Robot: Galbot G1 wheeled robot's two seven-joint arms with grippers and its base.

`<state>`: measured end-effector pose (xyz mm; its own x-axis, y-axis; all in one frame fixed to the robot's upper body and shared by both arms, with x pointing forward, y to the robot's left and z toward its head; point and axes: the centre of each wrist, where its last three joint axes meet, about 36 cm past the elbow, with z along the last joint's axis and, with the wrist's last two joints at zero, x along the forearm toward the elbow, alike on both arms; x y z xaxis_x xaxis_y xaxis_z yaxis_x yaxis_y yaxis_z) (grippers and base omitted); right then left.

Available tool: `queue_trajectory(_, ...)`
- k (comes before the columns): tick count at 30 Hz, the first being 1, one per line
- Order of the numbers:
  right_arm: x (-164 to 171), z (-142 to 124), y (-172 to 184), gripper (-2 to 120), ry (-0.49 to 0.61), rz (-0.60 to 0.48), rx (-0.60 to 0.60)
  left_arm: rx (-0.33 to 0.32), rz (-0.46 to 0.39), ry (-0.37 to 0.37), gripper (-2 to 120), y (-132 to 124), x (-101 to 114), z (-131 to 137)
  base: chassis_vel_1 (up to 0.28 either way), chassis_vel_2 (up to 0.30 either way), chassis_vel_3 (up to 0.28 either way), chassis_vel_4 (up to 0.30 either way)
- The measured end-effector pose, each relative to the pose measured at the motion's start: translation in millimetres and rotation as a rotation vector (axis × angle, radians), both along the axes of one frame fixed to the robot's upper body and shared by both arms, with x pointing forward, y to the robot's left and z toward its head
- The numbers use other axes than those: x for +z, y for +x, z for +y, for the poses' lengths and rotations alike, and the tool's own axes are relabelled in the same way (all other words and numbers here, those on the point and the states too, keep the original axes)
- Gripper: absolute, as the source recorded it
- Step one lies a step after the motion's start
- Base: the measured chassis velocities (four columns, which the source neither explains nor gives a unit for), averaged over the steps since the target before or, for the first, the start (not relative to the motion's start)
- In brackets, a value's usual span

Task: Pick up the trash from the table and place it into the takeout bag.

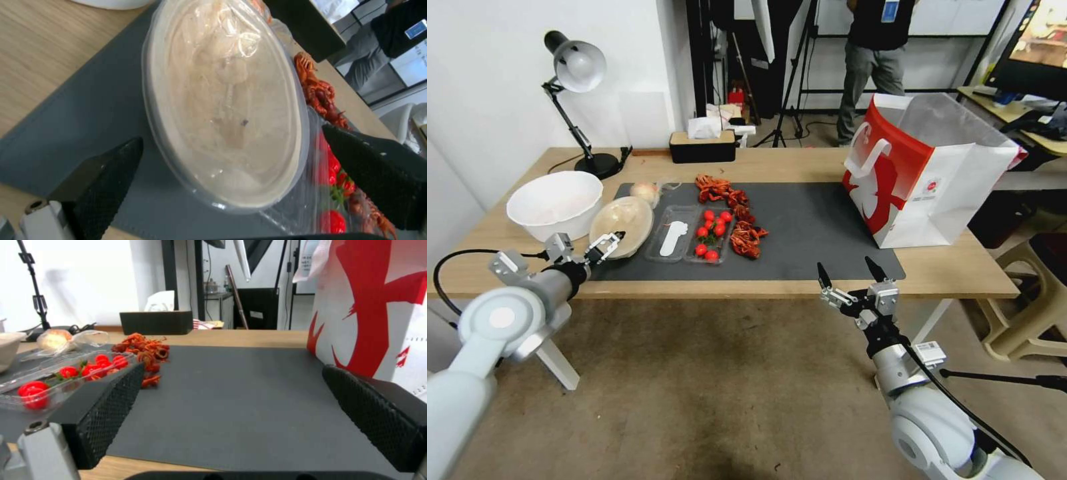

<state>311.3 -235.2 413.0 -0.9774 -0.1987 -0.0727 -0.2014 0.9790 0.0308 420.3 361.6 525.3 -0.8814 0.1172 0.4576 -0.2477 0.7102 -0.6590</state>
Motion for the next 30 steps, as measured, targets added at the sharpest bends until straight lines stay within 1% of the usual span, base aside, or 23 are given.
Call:
queue_trajectory(3, -1.4, -1.2, 0.3, 100, -0.002, -0.001, -0.005, 0.011, -0.002, -0.01, 100, 2.0, -2.5, -1.2, 0.0, 0.0, 0.0, 0.0)
queue_trajectory(5, -1.7, -1.7, 0.2, 100, -0.002, -0.001, -0.007, 0.016, -0.003, -0.017, 97, 2.2, -4.5, -2.2, 0.0, 0.0, 0.0, 0.0)
queue_trajectory(7, -1.7, -1.7, 0.2, 100, -0.002, -0.002, -0.007, 0.016, -0.003, -0.017, 97, 2.2, -4.5, -2.2, 0.0, 0.0, 0.0, 0.0)
queue_trajectory(9, -1.8, -1.7, 0.3, 100, -0.002, -0.002, -0.008, 0.019, -0.003, -0.023, 84, 2.3, -6.4, -3.2, 0.0, 0.0, 0.0, 0.0)
queue_trajectory(10, -1.8, -1.7, 0.3, 100, -0.002, -0.002, -0.008, 0.019, -0.003, -0.023, 84, 2.3, -6.4, -3.2, 0.0, 0.0, 0.0, 0.0)
queue_trajectory(11, -1.8, -1.7, 0.4, 100, -0.002, -0.002, -0.008, 0.02, -0.003, -0.024, 81, 2.5, -6.9, -3.5, 0.0, 0.0, 0.0, 0.0)
queue_trajectory(13, -1.6, -1.5, 0.7, 100, -0.001, -0.003, -0.01, 0.024, -0.006, -0.029, 69, 3.6, -8.2, -4.5, 0.0, 0.0, 0.0, 0.0)
queue_trajectory(15, -1.6, -1.5, 0.7, 100, -0.001, -0.003, -0.01, 0.025, -0.007, -0.03, 67, 3.9, -8.2, -4.6, 0.0, 0.0, 0.0, 0.0)
queue_trajectory(17, -1.9, -1.3, 0.4, 100, -0.002, -0.002, -0.012, 0.029, -0.013, -0.034, 53, 4.7, -8.2, -5.4, 0.0, 0.0, 0.0, 0.0)
queue_trajectory(18, -1.9, -1.3, 0.4, 100, -0.002, -0.002, -0.012, 0.029, -0.013, -0.034, 53, 4.7, -8.2, -5.4, 0.0, 0.0, 0.0, 0.0)
queue_trajectory(19, -2.1, -1.3, 0.1, 100, -0.002, -0.002, -0.012, 0.03, -0.015, -0.034, 49, 4.9, -8.1, -5.5, 0.0, 0.0, 0.0, 0.0)
queue_trajectory(20, -2.3, -1.4, -0.3, 100, -0.002, -0.001, -0.013, 0.032, -0.017, -0.034, 42, 4.9, -8.3, -6.0, 0.0, 0.0, 0.0, 0.0)
queue_trajectory(21, -2.3, -1.4, -0.5, 100, -0.002, 0.0, -0.013, 0.032, -0.018, -0.032, 39, 4.4, -8.3, -7.0, 0.0, 0.0, 0.0, 0.0)
queue_trajectory(22, -2.1, -1.5, -0.6, 100, -0.002, -0.001, -0.013, 0.031, -0.019, -0.029, 34, 3.6, -8.3, -8.1, 0.0, 0.0, 0.0, 0.0)
queue_trajectory(23, -2.1, -1.5, -0.6, 100, -0.002, -0.001, -0.013, 0.031, -0.019, -0.029, 34, 3.6, -8.3, -8.1, 0.0, 0.0, 0.0, 0.0)
queue_trajectory(24, -1.9, -1.6, -0.6, 100, -0.003, -0.001, -0.014, 0.028, -0.021, -0.026, 31, 2.6, -8.2, -9.4, 0.0, 0.0, 0.0, 0.0)
queue_trajectory(25, -1.7, -1.7, -0.5, 100, -0.002, -0.002, -0.015, 0.024, -0.022, -0.024, 24, 1.8, -8.2, -10.8, 0.0, 0.0, 0.0, 0.0)
queue_trajectory(26, -1.7, -1.7, -0.5, 100, -0.002, -0.002, -0.015, 0.024, -0.022, -0.024, 24, 1.8, -8.2, -10.8, 0.0, 0.0, 0.0, 0.0)
queue_trajectory(27, -1.5, -1.5, -0.4, 100, -0.001, -0.003, -0.018, 0.021, -0.022, -0.022, 21, 0.9, -8.5, -12.5, 0.0, 0.0, 0.0, 0.0)
queue_trajectory(28, -1.0, -0.8, -0.3, 100, 0.002, -0.005, -0.02, 0.018, -0.022, -0.018, 13, 0.1, -9.5, -14.5, 0.0, 0.0, 0.0, 0.0)
queue_trajectory(30, -0.9, -0.5, -0.3, 100, 0.003, -0.006, -0.021, 0.018, -0.021, -0.013, 11, -0.3, -10.2, -15.2, 0.0, 0.0, 0.0, 0.0)
